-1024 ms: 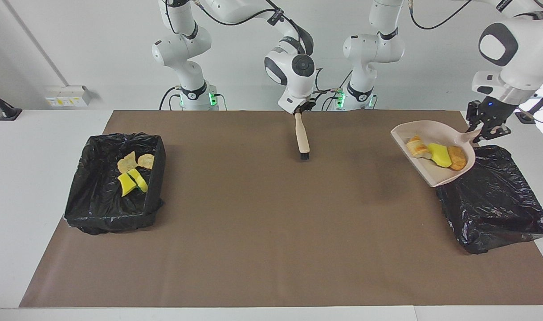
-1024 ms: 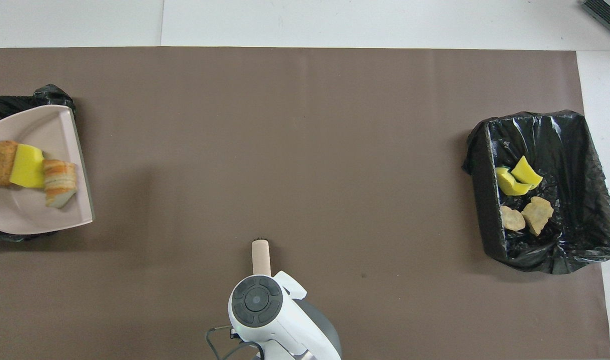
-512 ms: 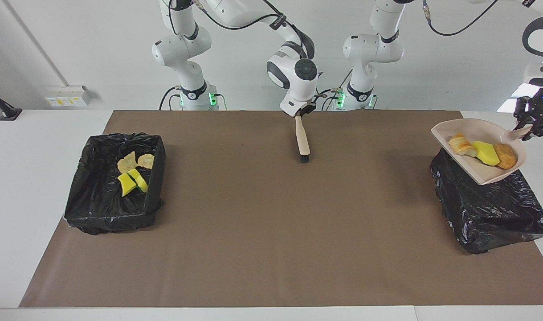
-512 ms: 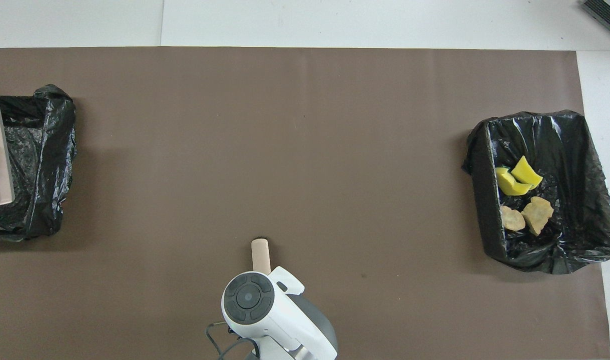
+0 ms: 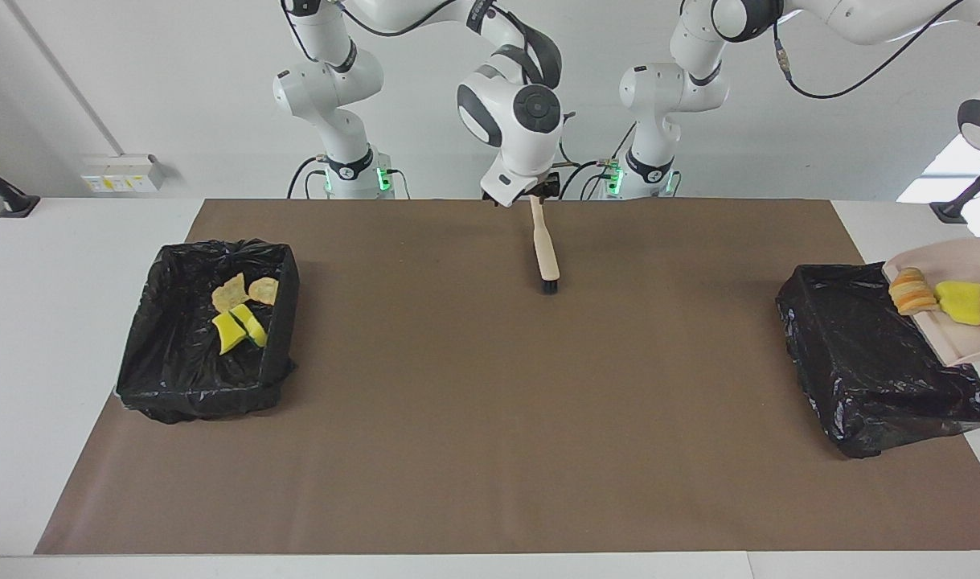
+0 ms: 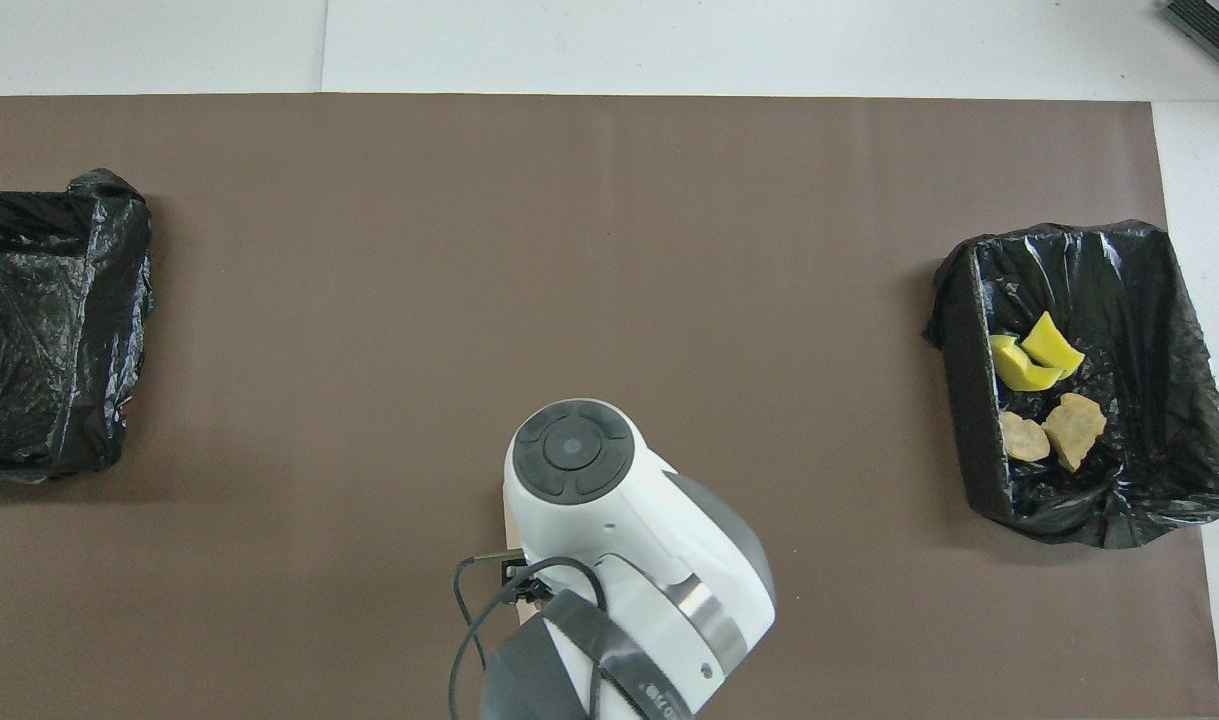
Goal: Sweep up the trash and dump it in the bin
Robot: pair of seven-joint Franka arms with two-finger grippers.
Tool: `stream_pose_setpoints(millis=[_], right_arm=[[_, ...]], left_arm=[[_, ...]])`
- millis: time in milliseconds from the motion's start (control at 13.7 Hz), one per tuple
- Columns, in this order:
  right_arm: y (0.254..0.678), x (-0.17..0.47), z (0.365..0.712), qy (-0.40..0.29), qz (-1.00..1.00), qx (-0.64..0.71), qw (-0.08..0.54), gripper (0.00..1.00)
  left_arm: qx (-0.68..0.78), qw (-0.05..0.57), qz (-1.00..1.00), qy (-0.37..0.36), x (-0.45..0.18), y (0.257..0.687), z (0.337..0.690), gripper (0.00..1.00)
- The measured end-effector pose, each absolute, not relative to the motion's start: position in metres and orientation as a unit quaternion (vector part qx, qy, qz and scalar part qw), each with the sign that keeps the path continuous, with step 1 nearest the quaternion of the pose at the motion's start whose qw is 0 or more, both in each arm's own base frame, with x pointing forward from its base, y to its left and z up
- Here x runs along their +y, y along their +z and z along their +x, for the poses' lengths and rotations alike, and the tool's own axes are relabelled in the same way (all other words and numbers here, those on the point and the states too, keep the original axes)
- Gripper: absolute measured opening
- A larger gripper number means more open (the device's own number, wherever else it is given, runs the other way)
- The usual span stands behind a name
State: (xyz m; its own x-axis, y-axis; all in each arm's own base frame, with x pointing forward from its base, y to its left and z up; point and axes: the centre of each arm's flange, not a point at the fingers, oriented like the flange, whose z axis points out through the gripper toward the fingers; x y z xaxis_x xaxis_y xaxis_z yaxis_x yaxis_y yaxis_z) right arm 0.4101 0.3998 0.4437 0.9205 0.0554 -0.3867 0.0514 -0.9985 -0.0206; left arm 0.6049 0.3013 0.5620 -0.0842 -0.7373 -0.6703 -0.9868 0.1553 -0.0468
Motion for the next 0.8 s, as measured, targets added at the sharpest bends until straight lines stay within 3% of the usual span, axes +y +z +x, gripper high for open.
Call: stream_pose_setpoints(millis=[366, 585, 805], right_arm=[[0.525, 0.313, 0.461, 0.141, -0.987, -0.079, -0.017, 1.0], [0.54, 0.275, 0.488, 0.127, -0.988, -0.088, -0.002, 1.0], [0.541, 0.272, 0.49, 0.126, -0.988, -0.089, -0.002, 1.0]], left_arm=[[0.724, 0.302, -0.55, 0.286, 0.274, 0.546, 0.625, 0.32], [0.717, 0.322, -0.536, 0.308, 0.268, 0.553, 0.63, 0.32], [0.713, 0.333, -0.543, 0.294, 0.243, 0.567, 0.641, 0.32]])
